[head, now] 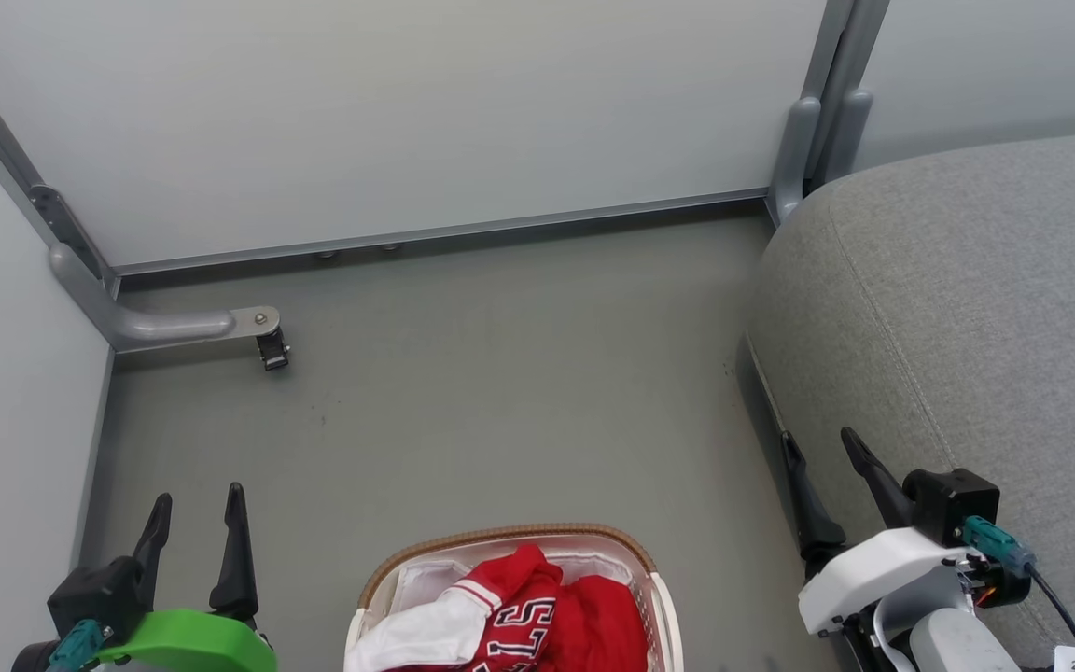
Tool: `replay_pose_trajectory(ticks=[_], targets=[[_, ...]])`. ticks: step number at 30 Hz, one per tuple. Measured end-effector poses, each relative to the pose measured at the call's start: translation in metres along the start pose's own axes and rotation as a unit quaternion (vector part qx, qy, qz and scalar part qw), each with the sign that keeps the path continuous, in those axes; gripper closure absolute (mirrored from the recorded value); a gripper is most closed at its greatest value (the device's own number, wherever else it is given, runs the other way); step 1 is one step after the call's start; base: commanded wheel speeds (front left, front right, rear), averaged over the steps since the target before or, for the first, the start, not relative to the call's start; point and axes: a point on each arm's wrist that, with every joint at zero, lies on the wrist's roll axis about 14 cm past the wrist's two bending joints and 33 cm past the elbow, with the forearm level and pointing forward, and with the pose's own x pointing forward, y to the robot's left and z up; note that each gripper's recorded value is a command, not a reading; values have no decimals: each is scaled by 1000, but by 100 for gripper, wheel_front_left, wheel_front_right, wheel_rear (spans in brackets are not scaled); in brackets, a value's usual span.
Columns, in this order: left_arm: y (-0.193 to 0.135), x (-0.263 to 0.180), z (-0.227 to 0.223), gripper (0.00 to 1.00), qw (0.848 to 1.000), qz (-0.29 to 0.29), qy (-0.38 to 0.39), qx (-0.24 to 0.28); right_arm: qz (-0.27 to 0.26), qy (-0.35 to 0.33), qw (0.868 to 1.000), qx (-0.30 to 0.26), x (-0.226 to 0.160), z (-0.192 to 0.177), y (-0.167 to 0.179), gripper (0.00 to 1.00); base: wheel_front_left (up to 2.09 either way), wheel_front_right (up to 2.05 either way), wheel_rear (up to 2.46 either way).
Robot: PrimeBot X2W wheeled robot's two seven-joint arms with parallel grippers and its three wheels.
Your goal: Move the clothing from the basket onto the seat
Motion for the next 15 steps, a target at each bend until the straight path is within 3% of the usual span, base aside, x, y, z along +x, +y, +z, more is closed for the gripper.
replay_pose_trajectory(ticks=[15], targets=[[-15, 12, -32, 0, 998, -38, 47, 31, 20, 2, 998, -51, 19, -6, 4, 0, 0, 0, 0]])
